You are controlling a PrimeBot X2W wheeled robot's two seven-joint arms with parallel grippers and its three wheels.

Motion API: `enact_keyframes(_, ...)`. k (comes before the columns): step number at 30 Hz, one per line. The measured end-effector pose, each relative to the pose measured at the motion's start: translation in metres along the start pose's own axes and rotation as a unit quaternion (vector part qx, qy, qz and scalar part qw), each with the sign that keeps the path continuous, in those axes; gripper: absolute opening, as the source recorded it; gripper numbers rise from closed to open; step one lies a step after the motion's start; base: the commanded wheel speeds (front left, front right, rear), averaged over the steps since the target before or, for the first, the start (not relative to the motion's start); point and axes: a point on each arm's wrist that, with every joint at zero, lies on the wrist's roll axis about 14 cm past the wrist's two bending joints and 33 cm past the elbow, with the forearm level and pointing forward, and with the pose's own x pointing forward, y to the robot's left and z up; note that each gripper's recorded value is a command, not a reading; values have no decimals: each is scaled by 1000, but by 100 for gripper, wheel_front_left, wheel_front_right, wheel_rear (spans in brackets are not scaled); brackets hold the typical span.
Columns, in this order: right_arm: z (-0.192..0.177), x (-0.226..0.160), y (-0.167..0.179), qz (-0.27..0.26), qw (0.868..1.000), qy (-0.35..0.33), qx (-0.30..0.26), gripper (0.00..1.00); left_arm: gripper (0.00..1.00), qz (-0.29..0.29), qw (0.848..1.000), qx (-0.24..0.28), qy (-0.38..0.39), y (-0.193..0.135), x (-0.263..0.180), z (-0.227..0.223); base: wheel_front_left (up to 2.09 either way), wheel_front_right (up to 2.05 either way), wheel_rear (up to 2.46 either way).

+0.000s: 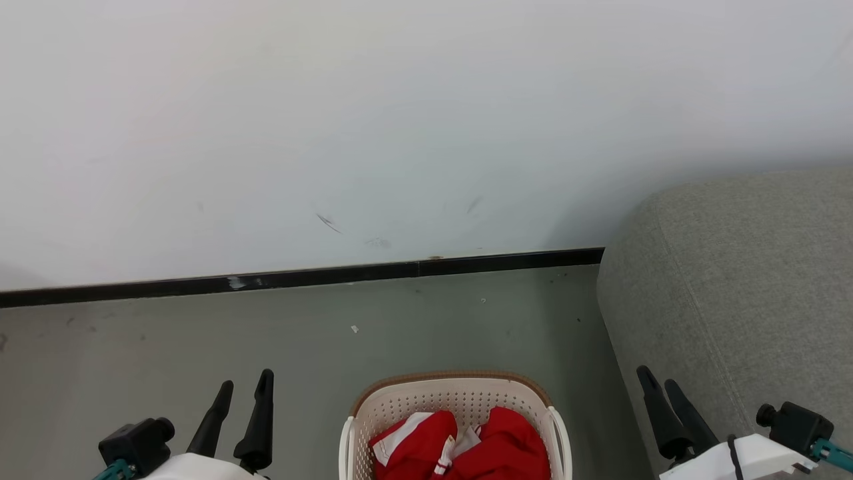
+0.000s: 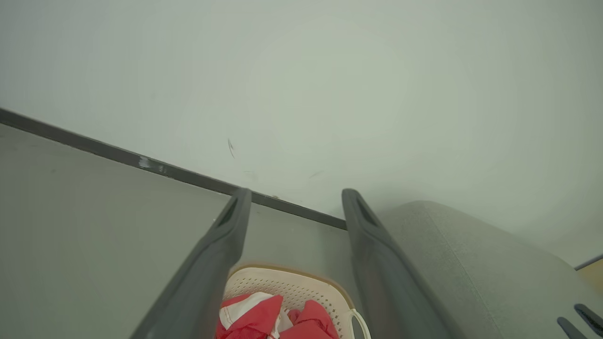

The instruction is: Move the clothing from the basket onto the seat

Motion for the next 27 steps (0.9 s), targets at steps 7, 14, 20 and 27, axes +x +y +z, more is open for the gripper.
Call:
enact_keyframes(7,-1,-1,4,11,998,-1,-64,100,100,-3,998,68,-3,-6,-4,-4,0,0,0)
enact_keyframes(14,-1,-1,9,23,993,-4,-119,100,100,-10,992,124,-13,-13,-6,-4,0,0,0)
enact_keyframes(20,2,-1,15,34,987,-12,-156,100,100,-16,986,166,-26,-19,-6,-1,0,0,0)
enact_keyframes(27,4,0,23,49,977,-22,-204,100,100,-20,975,216,-52,-26,-7,6,0,0,0)
